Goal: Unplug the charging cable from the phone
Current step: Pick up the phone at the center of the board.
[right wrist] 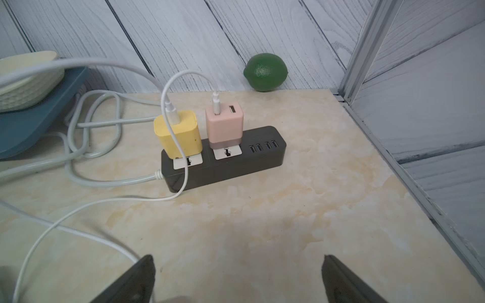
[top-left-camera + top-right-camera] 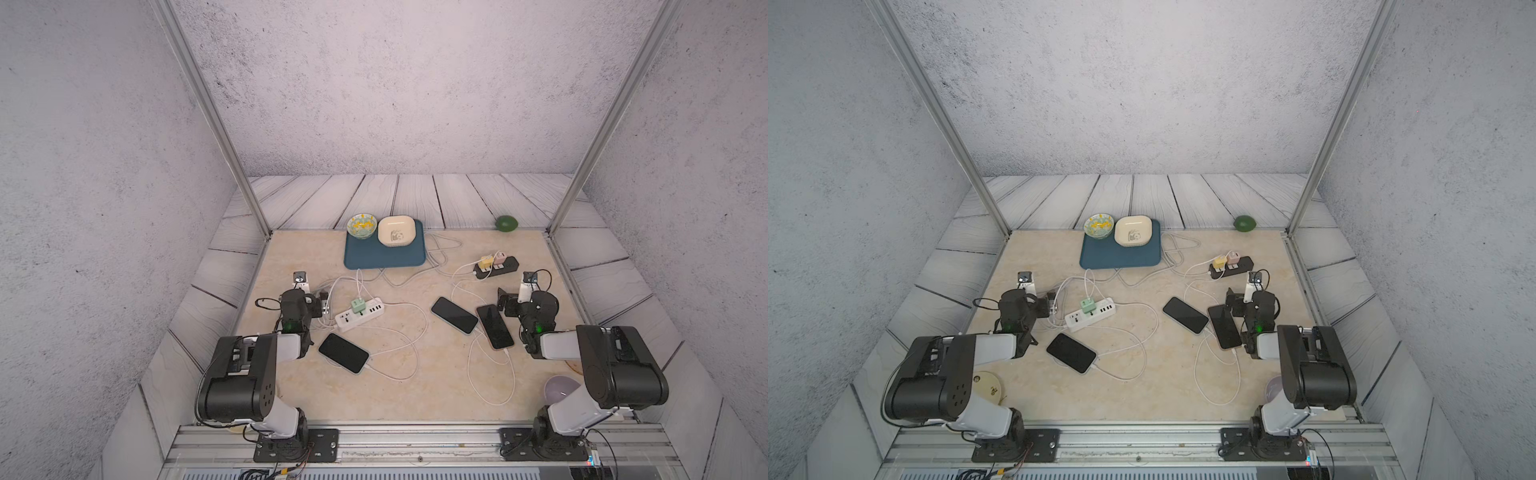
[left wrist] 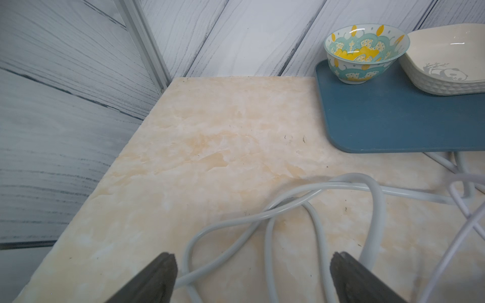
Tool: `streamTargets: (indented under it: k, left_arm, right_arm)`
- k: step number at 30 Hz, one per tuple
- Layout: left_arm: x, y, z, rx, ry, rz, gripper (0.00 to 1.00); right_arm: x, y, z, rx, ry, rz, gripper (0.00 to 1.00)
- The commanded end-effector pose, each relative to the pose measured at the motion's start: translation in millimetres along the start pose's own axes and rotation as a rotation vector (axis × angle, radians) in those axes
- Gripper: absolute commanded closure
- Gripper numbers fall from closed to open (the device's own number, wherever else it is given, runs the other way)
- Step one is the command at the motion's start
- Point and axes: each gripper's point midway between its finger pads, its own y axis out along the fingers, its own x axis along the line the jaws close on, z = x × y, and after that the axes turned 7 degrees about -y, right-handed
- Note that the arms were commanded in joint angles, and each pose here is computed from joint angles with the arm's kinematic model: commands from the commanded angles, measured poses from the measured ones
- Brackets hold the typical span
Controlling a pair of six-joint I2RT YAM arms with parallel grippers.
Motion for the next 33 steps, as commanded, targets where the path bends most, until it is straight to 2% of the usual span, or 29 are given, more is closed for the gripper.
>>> streamTargets:
  k: [1, 17, 22, 27, 33]
  left_arm:
    - [3, 2, -7, -0.016, -0.004, -0.013, 0.02]
    - [3, 2, -8, -0.019, -0.005, -0.013, 0.02]
    - [4, -1, -15, -0.019, -0.012, -0.023, 0.02]
    - [3, -2, -20, -0.029, -0.013, -0.016, 0.02]
    - [-6, 0, -26, 0.041, 0.017, 0.039, 0.02]
  right_arm:
    - [1, -2, -3, -0.007, -0.003, -0.008, 0.01]
    - [1, -2, -2, -0.007, -0.005, -0.005, 0.01]
    - [16, -7, -19, 0.008, -0.06, -0.08, 0.01]
    - [19, -16, -24, 0.11, -0.027, -0.087, 0.01]
    - [23, -31, -22, 0.281, 0.008, -0.119, 0.01]
